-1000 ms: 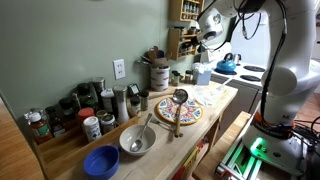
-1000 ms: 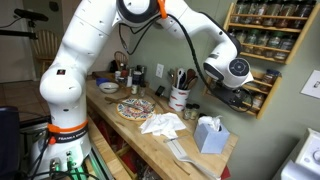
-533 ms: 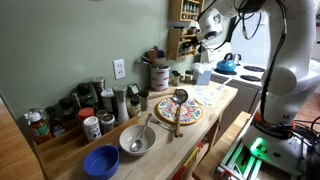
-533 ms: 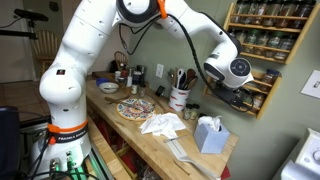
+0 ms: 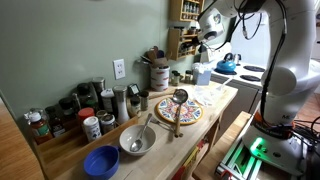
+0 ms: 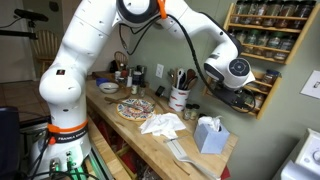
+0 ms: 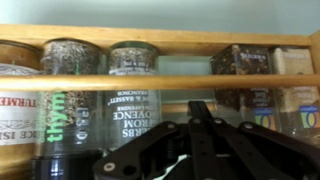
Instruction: Move the two bottles on the bottom compartment of the bottom shelf to the left, then put one bottle on the space created
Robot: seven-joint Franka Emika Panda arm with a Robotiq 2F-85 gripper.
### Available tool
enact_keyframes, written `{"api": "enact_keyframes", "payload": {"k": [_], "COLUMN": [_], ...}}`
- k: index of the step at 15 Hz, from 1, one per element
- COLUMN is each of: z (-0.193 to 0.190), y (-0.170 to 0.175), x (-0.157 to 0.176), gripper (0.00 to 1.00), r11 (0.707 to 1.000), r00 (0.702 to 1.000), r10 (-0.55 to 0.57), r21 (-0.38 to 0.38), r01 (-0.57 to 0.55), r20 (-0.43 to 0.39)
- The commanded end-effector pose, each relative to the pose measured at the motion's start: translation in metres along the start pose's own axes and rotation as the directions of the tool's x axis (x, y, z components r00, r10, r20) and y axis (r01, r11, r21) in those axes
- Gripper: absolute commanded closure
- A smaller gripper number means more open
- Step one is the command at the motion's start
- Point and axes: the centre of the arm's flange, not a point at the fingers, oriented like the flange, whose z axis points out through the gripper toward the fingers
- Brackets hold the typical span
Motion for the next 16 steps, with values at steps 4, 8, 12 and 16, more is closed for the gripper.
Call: {"api": "enact_keyframes", "payload": {"k": [4, 8, 12, 16], "z": [-0.004, -0.005, -0.004, -0.009], "y": [0.008, 0.01, 0.005, -0.003], "x": [-0.007, -0.008, -0.007, -0.007], "gripper": [1.0, 1.0, 1.0, 1.0], "r11": [0.99, 0.982, 0.989, 0.997], "r00": [0.996, 0.993, 0.994, 0.998], "r10": [0.084, 0.117, 0.108, 0.065], "r21": [-0.109, -0.148, -0.105, -0.036], "r01": [-0.084, -0.118, -0.108, -0.065], "r20": [-0.006, -0.016, -0.014, 0.001]}}
